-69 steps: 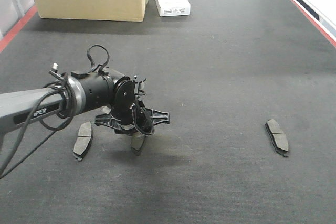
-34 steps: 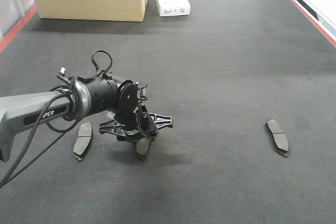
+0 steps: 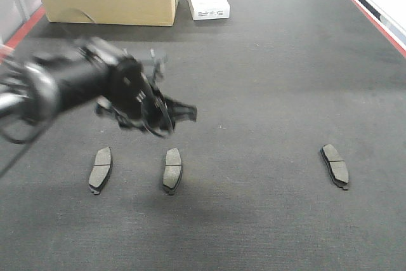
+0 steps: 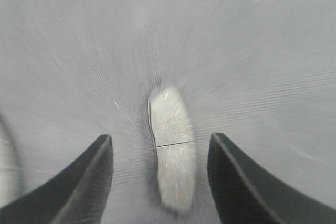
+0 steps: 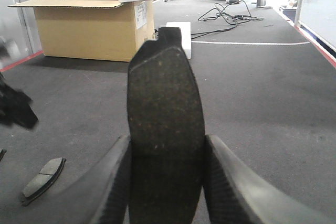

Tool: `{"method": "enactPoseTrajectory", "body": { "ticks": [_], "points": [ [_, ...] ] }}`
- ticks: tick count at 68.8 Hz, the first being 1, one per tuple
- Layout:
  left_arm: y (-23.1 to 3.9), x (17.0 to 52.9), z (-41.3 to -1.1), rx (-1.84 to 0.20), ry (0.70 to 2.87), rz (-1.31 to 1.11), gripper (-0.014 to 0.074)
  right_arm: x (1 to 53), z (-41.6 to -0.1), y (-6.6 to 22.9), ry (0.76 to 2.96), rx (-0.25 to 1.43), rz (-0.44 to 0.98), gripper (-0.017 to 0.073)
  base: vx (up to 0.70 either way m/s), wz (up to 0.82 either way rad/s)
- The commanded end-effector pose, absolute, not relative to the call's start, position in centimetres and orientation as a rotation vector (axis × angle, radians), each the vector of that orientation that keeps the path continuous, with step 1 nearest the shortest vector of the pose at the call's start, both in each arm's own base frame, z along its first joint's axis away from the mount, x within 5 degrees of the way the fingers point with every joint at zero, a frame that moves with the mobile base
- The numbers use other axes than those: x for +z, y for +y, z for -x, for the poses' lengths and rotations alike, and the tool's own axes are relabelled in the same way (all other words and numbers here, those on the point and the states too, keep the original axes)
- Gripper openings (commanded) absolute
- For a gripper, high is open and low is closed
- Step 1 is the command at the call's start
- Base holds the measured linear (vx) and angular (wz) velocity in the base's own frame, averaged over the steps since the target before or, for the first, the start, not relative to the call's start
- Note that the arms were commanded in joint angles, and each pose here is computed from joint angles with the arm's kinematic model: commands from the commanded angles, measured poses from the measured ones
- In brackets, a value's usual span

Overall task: Move and align brake pads A on conveyor
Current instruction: 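Open the left gripper and raise it away from the belt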

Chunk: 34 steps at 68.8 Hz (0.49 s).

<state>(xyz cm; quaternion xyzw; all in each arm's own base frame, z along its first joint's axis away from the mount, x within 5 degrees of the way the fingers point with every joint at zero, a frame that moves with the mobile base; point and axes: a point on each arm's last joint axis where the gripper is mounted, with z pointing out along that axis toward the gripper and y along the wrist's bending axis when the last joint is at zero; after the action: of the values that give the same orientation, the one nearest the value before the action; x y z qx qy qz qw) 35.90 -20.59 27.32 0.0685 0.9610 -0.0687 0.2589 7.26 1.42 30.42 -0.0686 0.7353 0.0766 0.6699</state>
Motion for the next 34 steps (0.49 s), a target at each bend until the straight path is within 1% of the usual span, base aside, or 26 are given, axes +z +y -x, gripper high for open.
{"method": "enactPoseTrajectory", "body": {
  "ticks": [1, 5, 9, 16, 24, 34],
  "points": [
    [-20.0, 34.1, -33.5, -0.25, 2.416, -0.281, 0.0401, 32.3, -7.2, 1.5, 1.536, 0.177, 0.167, -0.0004, 0.0, 0.0],
    [-19.7, 35.5, -32.4, -0.25, 2.385, -0.313, 0.0401, 32.3, -7.2, 1.5, 1.536, 0.177, 0.167, -0.0004, 0.0, 0.0],
    [-18.9, 37.2, -30.9, -0.269, 2.344, -0.313, 0.0401, 32.3, -7.2, 1.5, 1.536, 0.177, 0.167, -0.0004, 0.0, 0.0],
    [-17.3, 39.1, -28.5, -0.303, 2.272, -0.305, 0.0401, 32.3, -7.2, 1.5, 1.536, 0.177, 0.167, -0.0004, 0.0, 0.0],
    [-15.2, 40.6, -25.4, -0.314, 2.157, -0.313, 0.0401, 32.3, -7.2, 1.5, 1.536, 0.177, 0.167, -0.0004, 0.0, 0.0],
    [-12.2, 41.3, -21.1, -0.325, 2.021, -0.323, 0.0401, 32.3, -7.2, 1.5, 1.537, 0.177, 0.167, -0.0004, 0.0, 0.0]
  ]
}}
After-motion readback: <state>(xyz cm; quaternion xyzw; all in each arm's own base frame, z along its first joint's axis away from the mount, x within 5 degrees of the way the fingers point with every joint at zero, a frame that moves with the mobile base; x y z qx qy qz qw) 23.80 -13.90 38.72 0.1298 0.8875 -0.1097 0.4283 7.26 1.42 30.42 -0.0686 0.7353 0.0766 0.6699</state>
